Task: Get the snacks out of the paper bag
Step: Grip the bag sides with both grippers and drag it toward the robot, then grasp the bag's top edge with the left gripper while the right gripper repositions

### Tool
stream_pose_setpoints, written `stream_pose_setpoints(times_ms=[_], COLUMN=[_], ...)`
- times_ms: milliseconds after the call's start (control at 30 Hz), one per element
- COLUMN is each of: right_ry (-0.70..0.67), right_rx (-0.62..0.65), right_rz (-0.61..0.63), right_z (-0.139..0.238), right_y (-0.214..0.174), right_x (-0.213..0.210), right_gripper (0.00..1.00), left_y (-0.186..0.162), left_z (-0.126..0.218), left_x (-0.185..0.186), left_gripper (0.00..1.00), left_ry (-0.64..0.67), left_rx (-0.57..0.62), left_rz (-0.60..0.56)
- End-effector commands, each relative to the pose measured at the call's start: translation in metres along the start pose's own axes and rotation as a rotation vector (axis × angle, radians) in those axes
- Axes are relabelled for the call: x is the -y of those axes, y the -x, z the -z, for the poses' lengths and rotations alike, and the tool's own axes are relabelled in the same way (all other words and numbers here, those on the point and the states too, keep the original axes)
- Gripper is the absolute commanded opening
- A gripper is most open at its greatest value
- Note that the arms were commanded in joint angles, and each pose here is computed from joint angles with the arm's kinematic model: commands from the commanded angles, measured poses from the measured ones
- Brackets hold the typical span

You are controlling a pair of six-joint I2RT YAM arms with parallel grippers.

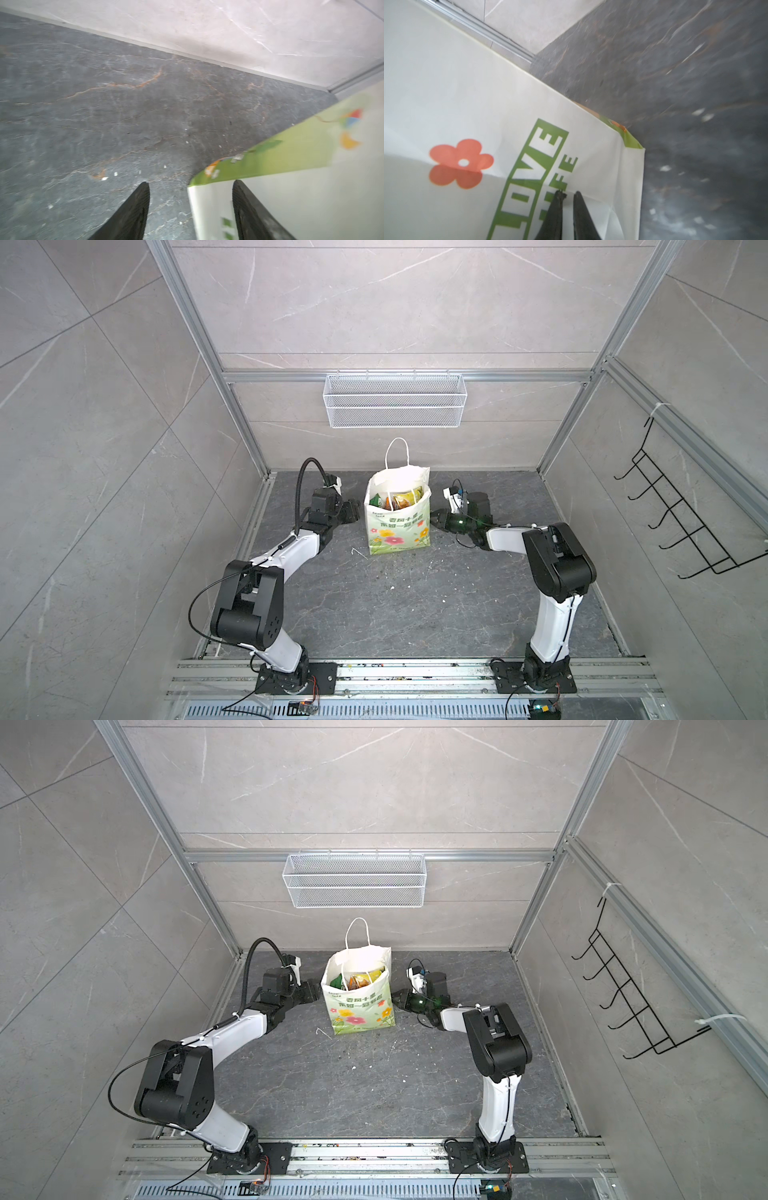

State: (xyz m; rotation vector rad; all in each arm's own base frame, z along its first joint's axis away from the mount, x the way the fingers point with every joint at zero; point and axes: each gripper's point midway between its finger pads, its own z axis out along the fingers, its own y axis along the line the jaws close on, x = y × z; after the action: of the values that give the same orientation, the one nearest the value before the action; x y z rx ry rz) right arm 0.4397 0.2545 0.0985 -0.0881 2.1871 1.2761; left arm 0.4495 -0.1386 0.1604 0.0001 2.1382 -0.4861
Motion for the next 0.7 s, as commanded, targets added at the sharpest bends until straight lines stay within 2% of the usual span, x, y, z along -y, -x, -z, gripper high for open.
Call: stream_pose_setpoints(times_ms=[0, 133, 300, 467, 533, 667], right_ry=[0.020, 0.020, -0.030, -0.114, -0.128, -0.137], right_rx=[0.037, 0.031, 0.039, 0.082, 0.095, 0.102], right_rz=[0.018, 0.034, 0.104, 0.205, 0.229, 0.264], right_z=[0.001, 0.004, 0.015, 0.034, 0.039, 0.049], right_y=[-0.003, -0.006, 0.009, 0.032, 0.038, 0.044], right_x=[-0.020, -0.024, -0.037, -0.052, -0.057, -0.068], right_gripper=[0.16, 0.16, 0.21, 0.30, 0.33, 0.39], left_y=[0.009, 0.024, 0.084, 0.133, 0.140, 0.143], left_z=[0.009, 0.025, 0.068, 0.081, 0.077, 0.069], left_x=[0.015, 0.006, 0.004, 0.065, 0.083, 0.114], left_gripper=[0.66, 0.67, 0.69, 0.82, 0.82, 0.83], left_ry=[-0.068, -0.004, 0.003, -0.264, -0.358, -0.569], left_rx=[0.024, 0.035, 0.147, 0.145, 0.102, 0.110], left_rz=[-0.046, -0.070, -0.113, -0.345, -0.398, -0.530])
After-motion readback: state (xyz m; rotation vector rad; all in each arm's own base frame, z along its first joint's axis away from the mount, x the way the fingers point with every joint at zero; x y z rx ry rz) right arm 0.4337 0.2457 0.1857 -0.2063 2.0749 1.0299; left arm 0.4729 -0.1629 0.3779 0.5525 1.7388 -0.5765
